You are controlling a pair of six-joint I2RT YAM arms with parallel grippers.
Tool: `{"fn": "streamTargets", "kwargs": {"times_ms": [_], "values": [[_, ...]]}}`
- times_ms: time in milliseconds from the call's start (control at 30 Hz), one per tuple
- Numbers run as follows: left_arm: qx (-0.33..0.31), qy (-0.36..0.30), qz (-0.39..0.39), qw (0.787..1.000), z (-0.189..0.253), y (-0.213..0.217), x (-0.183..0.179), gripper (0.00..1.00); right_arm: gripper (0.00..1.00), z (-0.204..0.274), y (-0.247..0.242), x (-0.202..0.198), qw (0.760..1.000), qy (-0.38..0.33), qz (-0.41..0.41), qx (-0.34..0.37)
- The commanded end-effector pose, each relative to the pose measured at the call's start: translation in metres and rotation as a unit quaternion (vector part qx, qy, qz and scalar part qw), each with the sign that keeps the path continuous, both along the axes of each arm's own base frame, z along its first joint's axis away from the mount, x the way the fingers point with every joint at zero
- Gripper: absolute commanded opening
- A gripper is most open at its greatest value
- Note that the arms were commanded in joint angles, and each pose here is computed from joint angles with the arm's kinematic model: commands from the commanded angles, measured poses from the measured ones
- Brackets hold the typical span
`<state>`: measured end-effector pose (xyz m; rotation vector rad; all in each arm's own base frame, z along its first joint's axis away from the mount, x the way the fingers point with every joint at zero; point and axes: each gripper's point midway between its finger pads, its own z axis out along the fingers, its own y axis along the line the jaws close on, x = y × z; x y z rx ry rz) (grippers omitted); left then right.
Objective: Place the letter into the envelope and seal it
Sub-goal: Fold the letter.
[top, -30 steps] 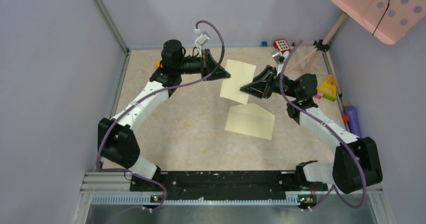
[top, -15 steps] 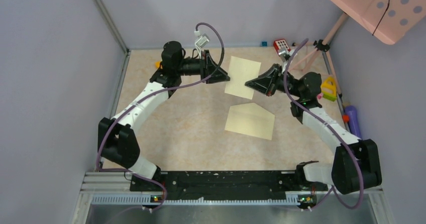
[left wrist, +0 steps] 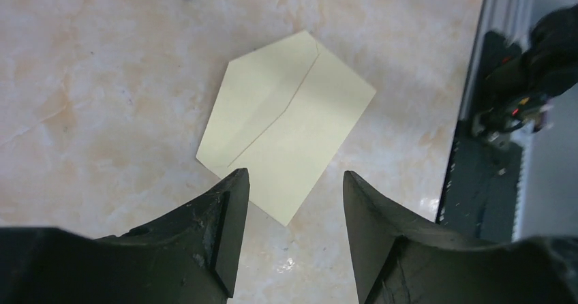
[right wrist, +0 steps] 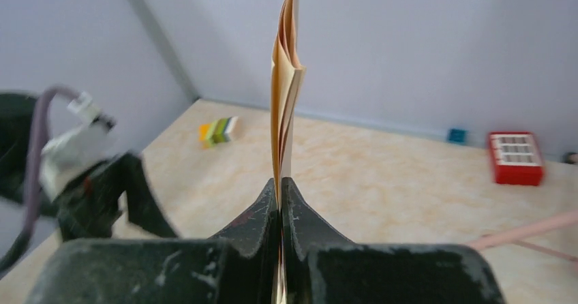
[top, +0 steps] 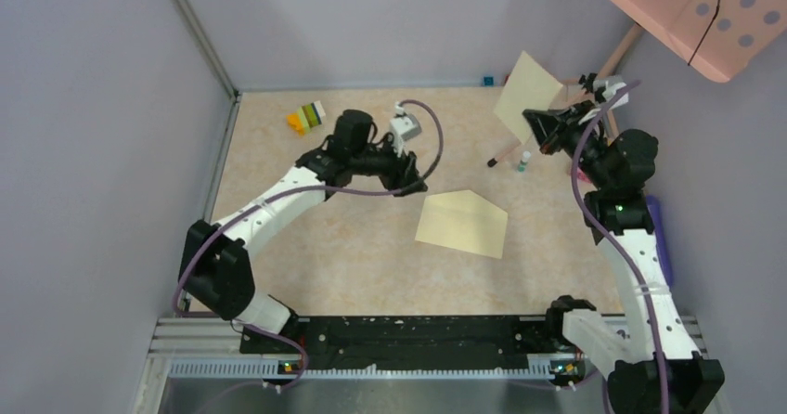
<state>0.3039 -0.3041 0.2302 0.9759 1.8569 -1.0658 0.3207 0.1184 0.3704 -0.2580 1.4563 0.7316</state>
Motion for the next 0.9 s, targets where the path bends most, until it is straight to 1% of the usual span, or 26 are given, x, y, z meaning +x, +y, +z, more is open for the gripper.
{"fn": "streamTargets", "kwargs": {"times_ms": [0,33,67,333,467,600,733,867], "values": [[0.131,-0.111,-0.040,0.984,-0.037,-0.015,-0.028,0.58,0.00,0.009,-0.065,0.021,0.981,-0.008,-0.187,-0.050],[0.150,-0.121,-0.044,0.980,-0.046,-0.020,-0.031,0.58,0.00,0.009,-0.080,0.024,0.975,-0.008,-0.216,-0.054],[0.165,-0.128,-0.049,0.977,-0.053,-0.023,-0.035,0.58,0.00,0.009,-0.084,0.023,0.973,-0.011,-0.224,-0.056],[0.259,-0.174,-0.082,0.946,-0.103,-0.047,-0.047,0.58,0.00,0.013,-0.094,0.019,0.966,-0.022,-0.247,-0.067],[0.300,-0.199,-0.080,0.929,-0.123,-0.058,-0.046,0.58,0.00,0.012,-0.096,0.018,0.965,-0.023,-0.251,-0.071],[0.330,-0.193,-0.087,0.920,-0.137,-0.066,-0.046,0.58,0.00,0.009,-0.094,0.018,0.967,-0.021,-0.245,-0.072],[0.343,-0.195,-0.099,0.913,-0.148,-0.073,-0.050,0.58,0.00,0.010,-0.094,0.017,0.967,-0.023,-0.244,-0.073],[0.380,-0.205,-0.075,0.899,-0.165,-0.068,-0.039,0.57,0.00,0.009,-0.092,0.017,0.968,-0.023,-0.238,-0.073]]}}
